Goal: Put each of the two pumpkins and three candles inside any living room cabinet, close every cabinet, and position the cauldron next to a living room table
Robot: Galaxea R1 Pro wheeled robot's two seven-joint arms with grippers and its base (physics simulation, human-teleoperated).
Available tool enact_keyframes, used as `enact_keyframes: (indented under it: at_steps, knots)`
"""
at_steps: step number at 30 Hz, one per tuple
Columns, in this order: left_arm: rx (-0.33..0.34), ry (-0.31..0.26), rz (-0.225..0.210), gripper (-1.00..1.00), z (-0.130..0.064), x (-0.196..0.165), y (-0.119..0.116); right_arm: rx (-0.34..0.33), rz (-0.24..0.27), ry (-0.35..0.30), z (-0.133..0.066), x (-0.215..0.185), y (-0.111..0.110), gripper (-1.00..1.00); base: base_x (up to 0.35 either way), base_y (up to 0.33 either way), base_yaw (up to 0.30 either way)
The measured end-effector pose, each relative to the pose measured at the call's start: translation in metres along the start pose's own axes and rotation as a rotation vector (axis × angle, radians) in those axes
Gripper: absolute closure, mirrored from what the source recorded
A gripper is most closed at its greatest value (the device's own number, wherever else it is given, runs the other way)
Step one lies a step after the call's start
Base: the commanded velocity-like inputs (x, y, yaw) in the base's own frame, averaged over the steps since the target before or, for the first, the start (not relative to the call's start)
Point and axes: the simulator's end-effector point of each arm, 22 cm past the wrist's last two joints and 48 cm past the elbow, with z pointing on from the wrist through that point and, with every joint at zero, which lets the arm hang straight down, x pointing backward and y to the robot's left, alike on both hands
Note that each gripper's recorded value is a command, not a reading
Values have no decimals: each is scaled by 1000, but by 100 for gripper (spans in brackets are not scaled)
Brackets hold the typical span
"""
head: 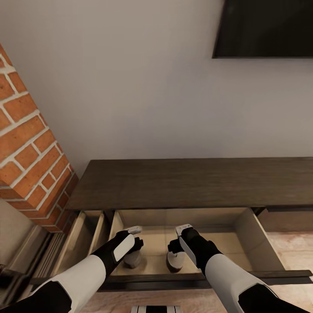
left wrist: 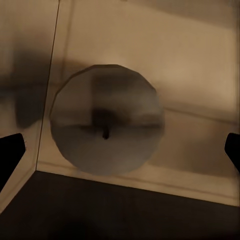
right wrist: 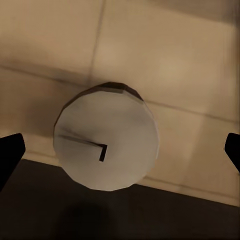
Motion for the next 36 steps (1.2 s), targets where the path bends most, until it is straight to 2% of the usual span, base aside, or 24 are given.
enact_keyframes:
  at_steps: [26,36]
  knots:
    - [20,-17,6,-100,-60,-35,-14,8,-2,-1,-54,-25,-7,-100,-6,0,0]
    - [21,-16,6,-100,-80,-44,-15,8,-1,1,-74,-33,-8,-100,-259,71,0]
